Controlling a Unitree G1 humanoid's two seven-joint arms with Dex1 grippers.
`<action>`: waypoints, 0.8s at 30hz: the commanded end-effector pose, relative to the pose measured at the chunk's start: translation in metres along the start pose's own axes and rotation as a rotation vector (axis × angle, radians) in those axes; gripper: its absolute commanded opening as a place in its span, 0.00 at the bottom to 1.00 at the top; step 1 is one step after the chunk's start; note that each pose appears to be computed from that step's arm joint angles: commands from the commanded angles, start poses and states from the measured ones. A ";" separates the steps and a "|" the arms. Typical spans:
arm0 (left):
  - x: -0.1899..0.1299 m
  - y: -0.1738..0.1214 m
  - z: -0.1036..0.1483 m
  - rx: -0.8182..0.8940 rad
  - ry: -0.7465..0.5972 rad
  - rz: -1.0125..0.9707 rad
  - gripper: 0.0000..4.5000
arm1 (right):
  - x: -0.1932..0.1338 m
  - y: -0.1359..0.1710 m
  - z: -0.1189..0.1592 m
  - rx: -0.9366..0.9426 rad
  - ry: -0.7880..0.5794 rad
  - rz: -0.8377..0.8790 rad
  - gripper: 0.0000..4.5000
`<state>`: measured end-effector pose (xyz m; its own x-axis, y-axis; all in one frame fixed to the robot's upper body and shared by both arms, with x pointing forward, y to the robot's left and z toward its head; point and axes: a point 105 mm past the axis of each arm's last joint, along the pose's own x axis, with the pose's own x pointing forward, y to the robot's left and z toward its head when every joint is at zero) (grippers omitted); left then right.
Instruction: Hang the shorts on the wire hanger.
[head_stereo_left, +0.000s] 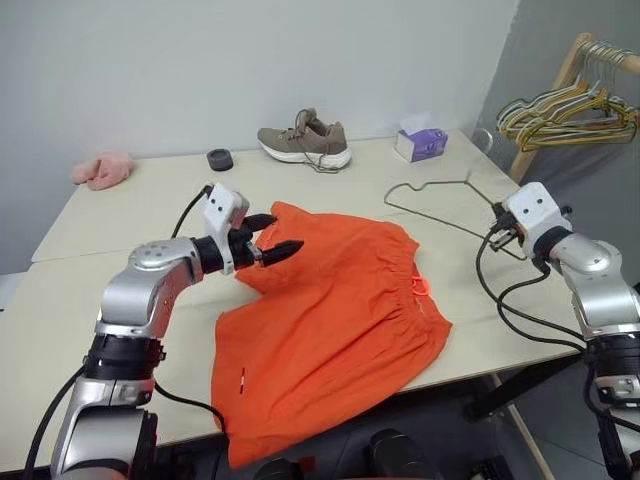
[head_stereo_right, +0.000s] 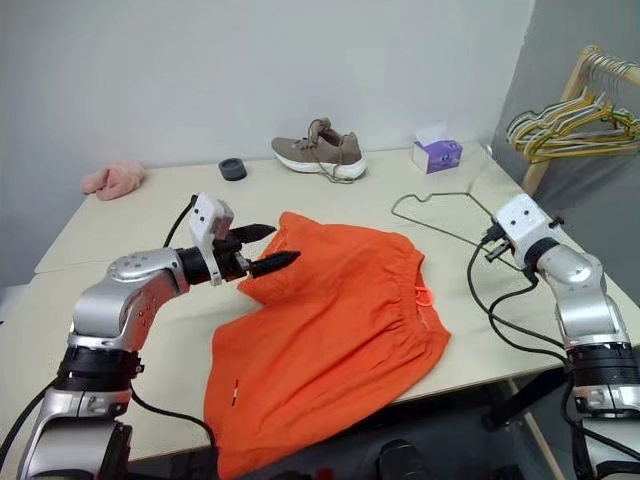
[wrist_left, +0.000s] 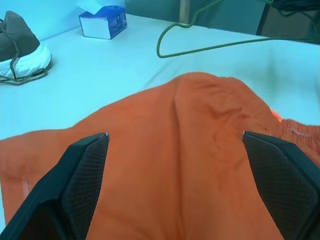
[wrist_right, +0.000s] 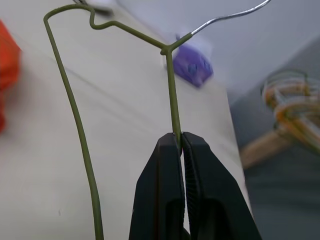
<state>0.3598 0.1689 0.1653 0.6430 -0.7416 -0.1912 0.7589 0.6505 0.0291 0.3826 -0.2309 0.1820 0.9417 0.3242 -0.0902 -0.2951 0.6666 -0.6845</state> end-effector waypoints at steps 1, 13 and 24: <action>-0.006 0.007 0.007 0.018 0.017 -0.025 1.00 | -0.004 0.011 0.046 -0.143 -0.189 0.064 0.01; -0.004 0.004 -0.016 0.071 0.180 -0.158 1.00 | -0.018 0.070 0.108 -0.362 -0.511 0.319 0.01; -0.006 -0.036 -0.042 0.057 0.293 -0.429 1.00 | -0.021 0.089 0.134 -0.383 -0.627 0.398 0.01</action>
<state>0.3266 0.1615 0.1148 0.2463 -0.8481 -0.4691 0.9425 0.3225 -0.0882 0.3217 -0.0962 0.2011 0.5177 0.8512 -0.0862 -0.4532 0.1873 -0.8715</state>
